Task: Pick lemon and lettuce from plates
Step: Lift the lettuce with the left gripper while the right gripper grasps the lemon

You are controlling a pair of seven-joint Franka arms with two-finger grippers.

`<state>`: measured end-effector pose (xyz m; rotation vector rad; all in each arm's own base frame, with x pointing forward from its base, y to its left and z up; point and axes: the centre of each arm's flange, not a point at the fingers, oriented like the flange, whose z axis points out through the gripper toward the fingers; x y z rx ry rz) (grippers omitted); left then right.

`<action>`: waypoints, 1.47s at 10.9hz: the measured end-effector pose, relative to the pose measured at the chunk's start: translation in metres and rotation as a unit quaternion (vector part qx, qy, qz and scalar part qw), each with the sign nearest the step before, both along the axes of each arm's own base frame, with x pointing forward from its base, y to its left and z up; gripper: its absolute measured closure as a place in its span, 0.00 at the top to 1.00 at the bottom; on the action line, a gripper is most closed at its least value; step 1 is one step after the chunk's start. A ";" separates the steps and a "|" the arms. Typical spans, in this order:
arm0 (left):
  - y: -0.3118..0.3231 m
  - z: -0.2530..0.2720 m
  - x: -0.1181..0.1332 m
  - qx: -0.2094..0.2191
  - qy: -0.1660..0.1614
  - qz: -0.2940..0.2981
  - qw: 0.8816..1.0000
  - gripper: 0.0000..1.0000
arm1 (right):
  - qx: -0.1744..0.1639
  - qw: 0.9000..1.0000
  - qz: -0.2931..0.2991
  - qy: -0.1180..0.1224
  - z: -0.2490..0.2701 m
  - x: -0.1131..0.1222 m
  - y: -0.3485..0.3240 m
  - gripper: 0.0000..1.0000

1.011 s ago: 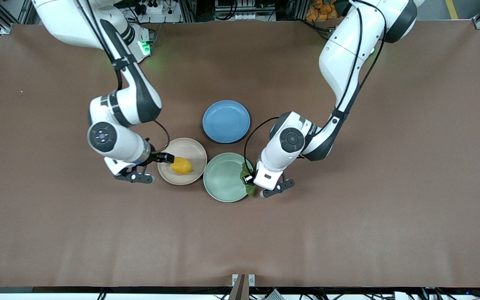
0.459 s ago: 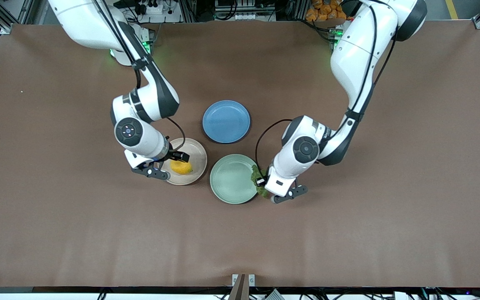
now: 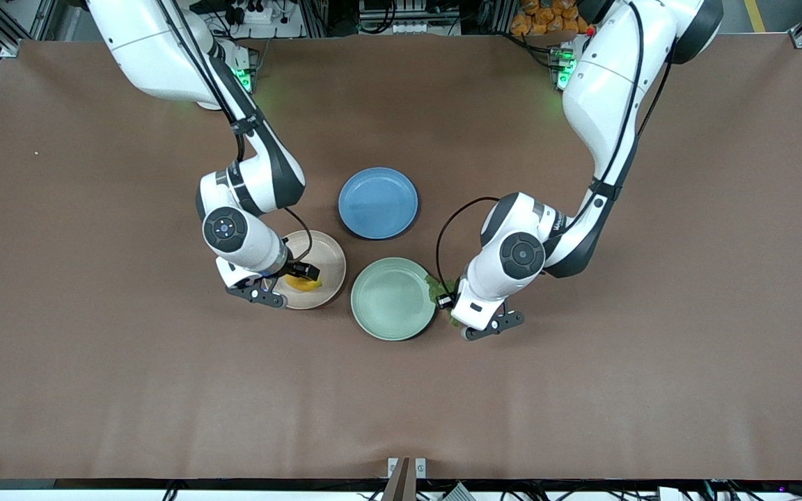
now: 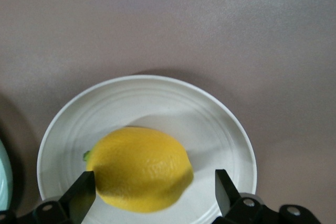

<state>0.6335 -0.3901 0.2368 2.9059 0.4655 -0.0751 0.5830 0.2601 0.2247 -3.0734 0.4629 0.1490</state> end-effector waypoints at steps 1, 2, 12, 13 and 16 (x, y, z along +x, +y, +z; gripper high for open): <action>0.004 0.003 0.001 0.007 0.001 -0.003 1.000 0.03 | 0.001 1.000 -0.008 -0.003 -0.003 0.002 -0.001 1.00; 0.011 0.006 0.004 0.016 0.003 -0.006 1.000 0.03 | 0.002 1.000 -0.017 -0.006 -0.006 0.003 -0.002 1.00; 0.116 0.073 0.030 0.062 0.048 -0.081 0.994 0.03 | 0.000 0.999 -0.052 -0.016 -0.029 0.009 -0.013 1.00; 0.129 0.079 0.030 0.076 0.055 -0.090 0.992 0.03 | 0.000 0.998 -0.062 -0.018 -0.028 0.013 -0.021 1.00; 0.159 0.089 0.033 0.103 0.068 -0.107 0.987 0.03 | 0.002 0.995 -0.095 -0.023 -0.024 0.024 -0.039 0.98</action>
